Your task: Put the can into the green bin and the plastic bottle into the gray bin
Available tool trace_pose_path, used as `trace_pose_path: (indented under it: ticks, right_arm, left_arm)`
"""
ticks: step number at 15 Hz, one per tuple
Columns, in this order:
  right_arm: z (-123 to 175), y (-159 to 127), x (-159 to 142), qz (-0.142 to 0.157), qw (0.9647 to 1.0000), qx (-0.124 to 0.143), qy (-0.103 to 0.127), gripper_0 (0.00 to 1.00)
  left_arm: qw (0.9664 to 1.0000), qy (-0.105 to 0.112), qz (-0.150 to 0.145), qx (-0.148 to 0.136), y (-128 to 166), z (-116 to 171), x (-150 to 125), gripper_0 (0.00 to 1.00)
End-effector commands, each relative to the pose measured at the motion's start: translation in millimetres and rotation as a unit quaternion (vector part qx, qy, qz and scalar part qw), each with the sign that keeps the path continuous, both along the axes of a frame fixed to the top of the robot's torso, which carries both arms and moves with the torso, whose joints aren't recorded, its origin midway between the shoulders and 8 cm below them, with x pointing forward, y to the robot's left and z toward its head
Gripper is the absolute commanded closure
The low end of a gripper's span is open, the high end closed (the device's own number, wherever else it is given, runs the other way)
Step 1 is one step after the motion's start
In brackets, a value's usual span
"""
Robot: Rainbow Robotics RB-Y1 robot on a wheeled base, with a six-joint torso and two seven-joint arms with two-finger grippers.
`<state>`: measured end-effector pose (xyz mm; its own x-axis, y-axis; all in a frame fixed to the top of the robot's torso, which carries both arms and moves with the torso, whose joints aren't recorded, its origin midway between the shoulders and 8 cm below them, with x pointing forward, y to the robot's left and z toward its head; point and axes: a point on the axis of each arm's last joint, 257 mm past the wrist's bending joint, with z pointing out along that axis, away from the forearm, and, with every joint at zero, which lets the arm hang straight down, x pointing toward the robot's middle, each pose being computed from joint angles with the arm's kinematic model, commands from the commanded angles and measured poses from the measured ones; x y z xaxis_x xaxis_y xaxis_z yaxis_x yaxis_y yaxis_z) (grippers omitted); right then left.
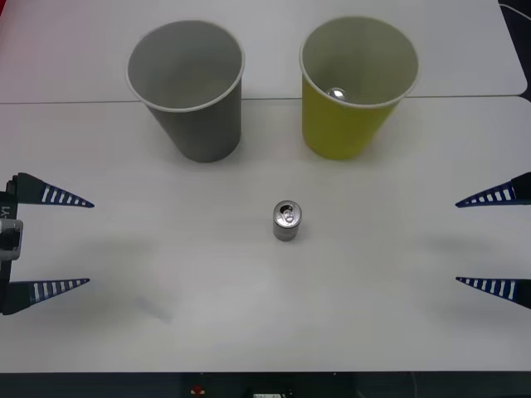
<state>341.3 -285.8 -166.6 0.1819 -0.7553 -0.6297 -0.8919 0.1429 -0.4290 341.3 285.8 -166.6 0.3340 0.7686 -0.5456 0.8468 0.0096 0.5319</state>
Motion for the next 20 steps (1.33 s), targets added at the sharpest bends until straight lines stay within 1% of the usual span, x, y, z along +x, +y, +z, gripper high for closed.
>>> trace_pose_path:
  ticks: [1, 2, 5, 7, 9, 11, 13, 16, 19, 20]
  right_arm:
    - [0.0, 0.0, 0.0, 0.000, 1.0000, 0.000, 0.000, 0.00]
    - [-9.3, 1.3, -5.7, -0.004, 0.9999, 0.009, 0.013, 0.00]
    - [-6.7, 3.4, -6.1, -0.005, 0.9996, 0.021, 0.016, 0.00]
    - [-10.3, 1.6, -5.9, -0.008, 0.9995, 0.022, 0.020, 0.00]
    - [-19.4, 6.5, -4.7, -0.013, 0.9985, 0.043, 0.032, 0.00]
    - [-27.2, 18.4, 0.8, -0.016, 0.9964, 0.072, 0.040, 0.00]
    - [-33.4, 27.9, 7.3, -0.018, 0.9950, 0.091, 0.037, 0.00]
    - [-43.3, 37.4, 16.7, -0.027, 0.9917, 0.120, 0.038, 0.00]
    - [-54.9, 48.7, 28.4, -0.037, 0.9873, 0.150, 0.038, 0.00]
    - [-56.0, 52.0, 30.8, -0.038, 0.9864, 0.156, 0.036, 0.00]
  left_arm:
    - [1.0000, 0.000, 0.000, 0.000, 0.0, 0.0, 0.0, 0.00]
    - [1.0000, 0.000, 0.000, 0.000, 0.0, 0.0, 0.0, 0.00]
    - [1.0000, 0.000, 0.000, 0.000, 0.0, 0.0, 0.0, 0.00]
    - [1.0000, 0.000, 0.000, 0.000, 0.0, 0.0, 0.0, 0.00]
    - [1.0000, 0.000, 0.000, 0.000, 0.0, 0.0, 0.0, 0.00]
    - [1.0000, 0.000, 0.000, 0.000, 0.0, 0.0, 0.0, 0.00]
    - [1.0000, 0.000, 0.000, 0.000, 0.0, 0.0, 0.0, 0.00]
    - [1.0000, 0.000, 0.000, 0.000, 0.0, 0.0, 0.0, 0.00]
    - [1.0000, 0.000, 0.000, 0.000, 0.0, 0.0, 0.0, 0.00]
    - [1.0000, 0.000, 0.000, 0.000, 0.0, 0.0, 0.0, 0.00]
